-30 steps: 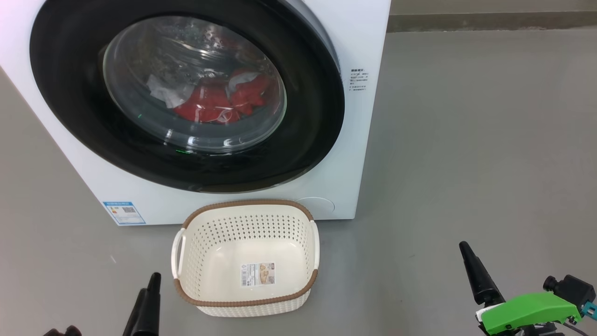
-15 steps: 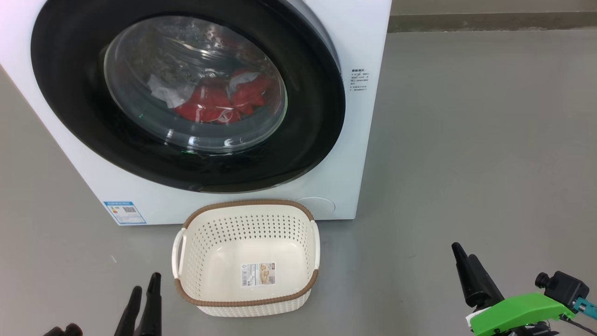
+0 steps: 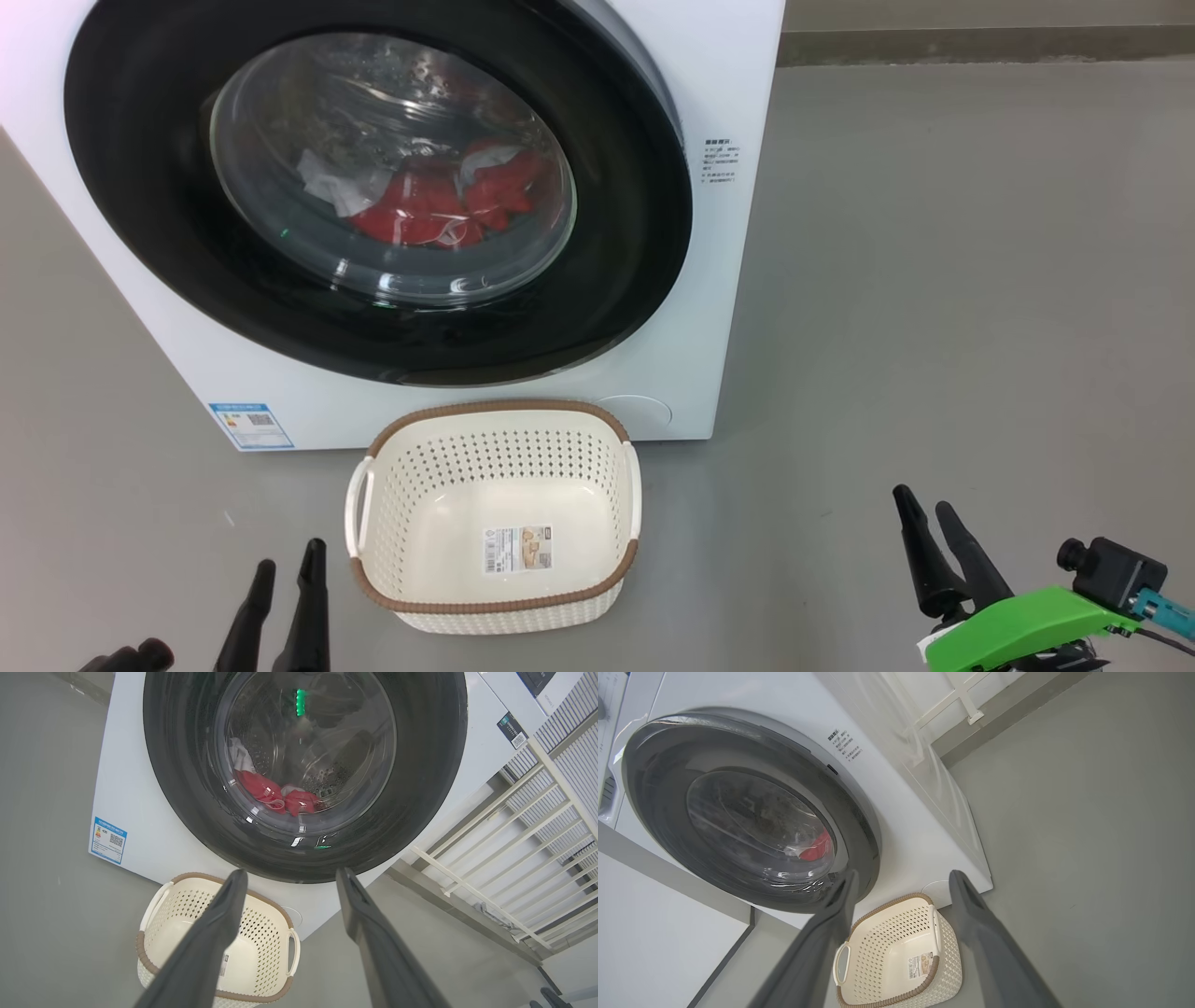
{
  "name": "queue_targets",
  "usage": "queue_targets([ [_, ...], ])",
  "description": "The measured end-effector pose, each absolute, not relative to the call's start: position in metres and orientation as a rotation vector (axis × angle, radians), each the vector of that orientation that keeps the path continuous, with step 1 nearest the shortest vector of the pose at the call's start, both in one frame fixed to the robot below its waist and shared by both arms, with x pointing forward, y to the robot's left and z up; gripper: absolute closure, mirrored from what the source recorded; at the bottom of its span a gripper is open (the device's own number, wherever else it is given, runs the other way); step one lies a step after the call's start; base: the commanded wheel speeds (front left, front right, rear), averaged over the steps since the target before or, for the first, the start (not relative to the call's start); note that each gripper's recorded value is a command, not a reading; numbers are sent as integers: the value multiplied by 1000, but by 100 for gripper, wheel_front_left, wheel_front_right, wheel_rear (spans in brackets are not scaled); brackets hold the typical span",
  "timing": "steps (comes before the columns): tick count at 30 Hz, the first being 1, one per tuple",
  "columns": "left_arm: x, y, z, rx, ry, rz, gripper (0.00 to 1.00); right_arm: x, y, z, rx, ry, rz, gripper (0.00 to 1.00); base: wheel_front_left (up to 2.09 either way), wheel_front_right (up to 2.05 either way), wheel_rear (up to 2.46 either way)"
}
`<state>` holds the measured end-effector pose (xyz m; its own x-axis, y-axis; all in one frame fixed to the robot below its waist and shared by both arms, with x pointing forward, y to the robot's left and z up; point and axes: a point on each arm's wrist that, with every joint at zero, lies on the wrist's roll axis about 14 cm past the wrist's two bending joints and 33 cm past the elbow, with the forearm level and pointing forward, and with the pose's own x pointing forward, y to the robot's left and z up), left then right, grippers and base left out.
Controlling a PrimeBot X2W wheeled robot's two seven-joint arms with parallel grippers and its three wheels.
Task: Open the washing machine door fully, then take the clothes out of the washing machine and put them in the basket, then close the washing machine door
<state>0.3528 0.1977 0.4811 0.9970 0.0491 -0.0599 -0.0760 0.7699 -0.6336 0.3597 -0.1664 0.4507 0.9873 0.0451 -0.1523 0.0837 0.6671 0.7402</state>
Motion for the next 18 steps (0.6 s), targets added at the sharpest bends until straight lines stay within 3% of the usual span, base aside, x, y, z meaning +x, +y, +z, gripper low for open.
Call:
queue_targets([
  [18, 350, 197, 493, -459, -9, 37, 0, 360, -159, 459, 655, 125, 31, 0, 0, 0, 0],
])
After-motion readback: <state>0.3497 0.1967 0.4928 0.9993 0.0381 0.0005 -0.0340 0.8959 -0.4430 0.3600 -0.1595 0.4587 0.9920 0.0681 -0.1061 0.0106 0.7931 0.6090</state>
